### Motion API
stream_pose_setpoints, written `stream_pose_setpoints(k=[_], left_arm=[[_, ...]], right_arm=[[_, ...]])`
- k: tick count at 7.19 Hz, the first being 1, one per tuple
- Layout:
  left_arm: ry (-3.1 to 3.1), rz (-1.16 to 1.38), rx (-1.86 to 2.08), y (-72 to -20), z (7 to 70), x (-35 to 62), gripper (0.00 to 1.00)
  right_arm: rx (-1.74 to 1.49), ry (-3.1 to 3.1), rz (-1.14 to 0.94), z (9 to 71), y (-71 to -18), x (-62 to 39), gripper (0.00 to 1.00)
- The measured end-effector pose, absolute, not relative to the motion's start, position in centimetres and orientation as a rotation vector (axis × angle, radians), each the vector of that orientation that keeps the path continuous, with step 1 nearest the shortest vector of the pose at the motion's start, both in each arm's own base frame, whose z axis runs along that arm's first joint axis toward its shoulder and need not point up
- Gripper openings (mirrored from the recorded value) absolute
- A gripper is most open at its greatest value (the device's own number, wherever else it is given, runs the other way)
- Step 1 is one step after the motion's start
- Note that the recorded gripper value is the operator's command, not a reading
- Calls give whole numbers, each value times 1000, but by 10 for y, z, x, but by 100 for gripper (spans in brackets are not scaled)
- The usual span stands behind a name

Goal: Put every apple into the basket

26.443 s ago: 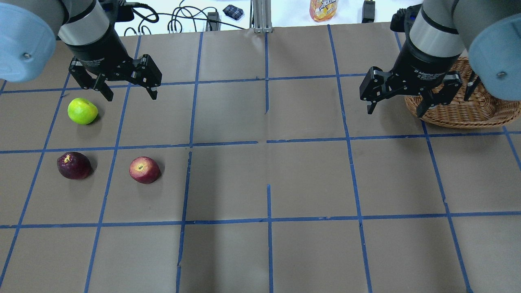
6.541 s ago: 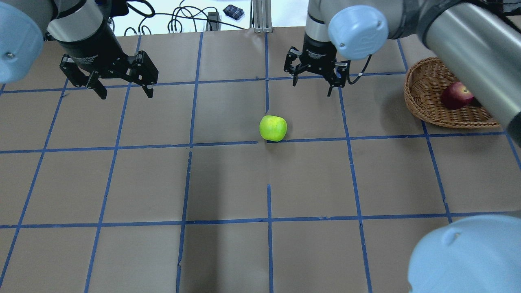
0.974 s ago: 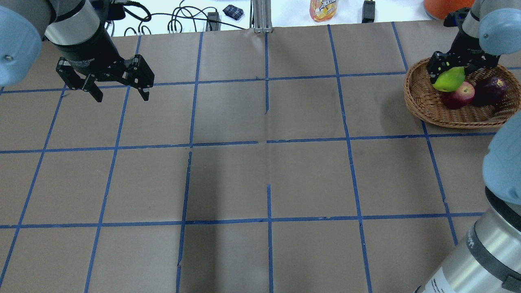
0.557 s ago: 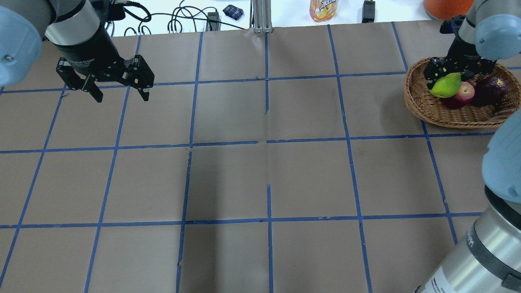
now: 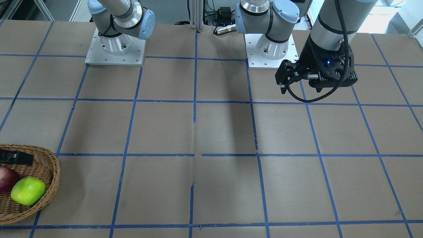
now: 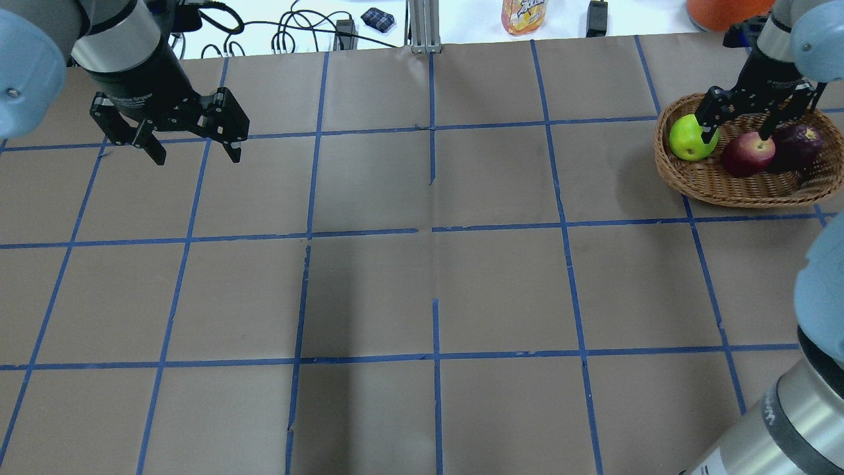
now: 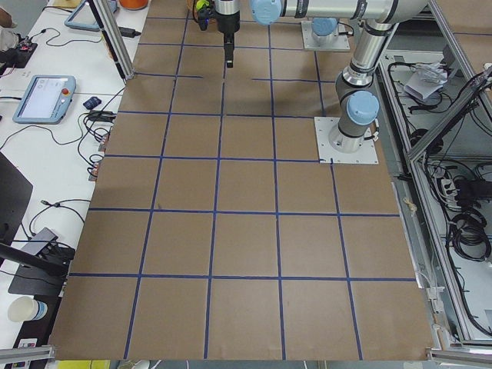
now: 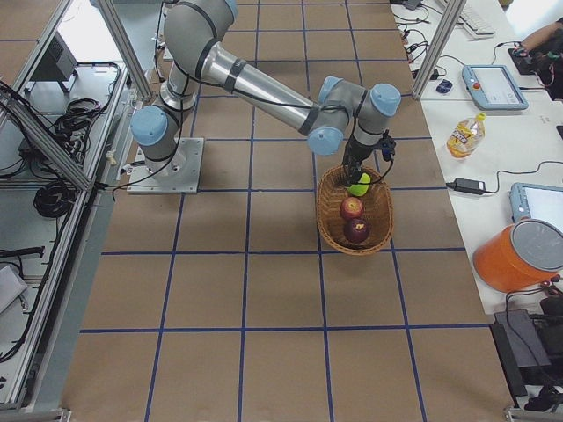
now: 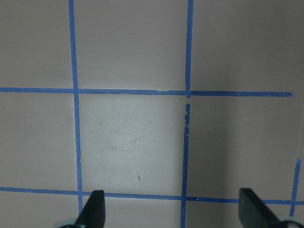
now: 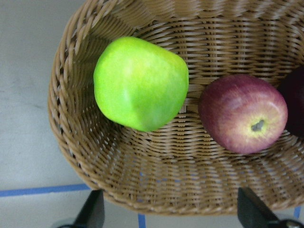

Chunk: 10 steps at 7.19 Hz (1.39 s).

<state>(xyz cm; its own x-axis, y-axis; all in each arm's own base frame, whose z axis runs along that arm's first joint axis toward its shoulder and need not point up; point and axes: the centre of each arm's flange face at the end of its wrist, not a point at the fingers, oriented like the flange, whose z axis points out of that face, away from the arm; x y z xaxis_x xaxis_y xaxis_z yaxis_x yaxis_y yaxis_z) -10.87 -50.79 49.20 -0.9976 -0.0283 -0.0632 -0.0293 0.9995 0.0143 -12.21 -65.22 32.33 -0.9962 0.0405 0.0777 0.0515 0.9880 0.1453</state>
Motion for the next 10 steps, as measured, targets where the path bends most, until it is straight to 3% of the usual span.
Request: stream_pose_setpoints(k=[5,7,10], left_arm=[[3078,25,-49,-508,491,-108,100],[3078,27,-48,-508,491,-108,100],[3078,27,-50,-508,491,-108,100]], right_arm=[[-273,-3096,-178,503,-532,-60,100],[-340,-3146,-131,524,-498,-17,100],[-341,-3129,-74,497,-465,89,100]])
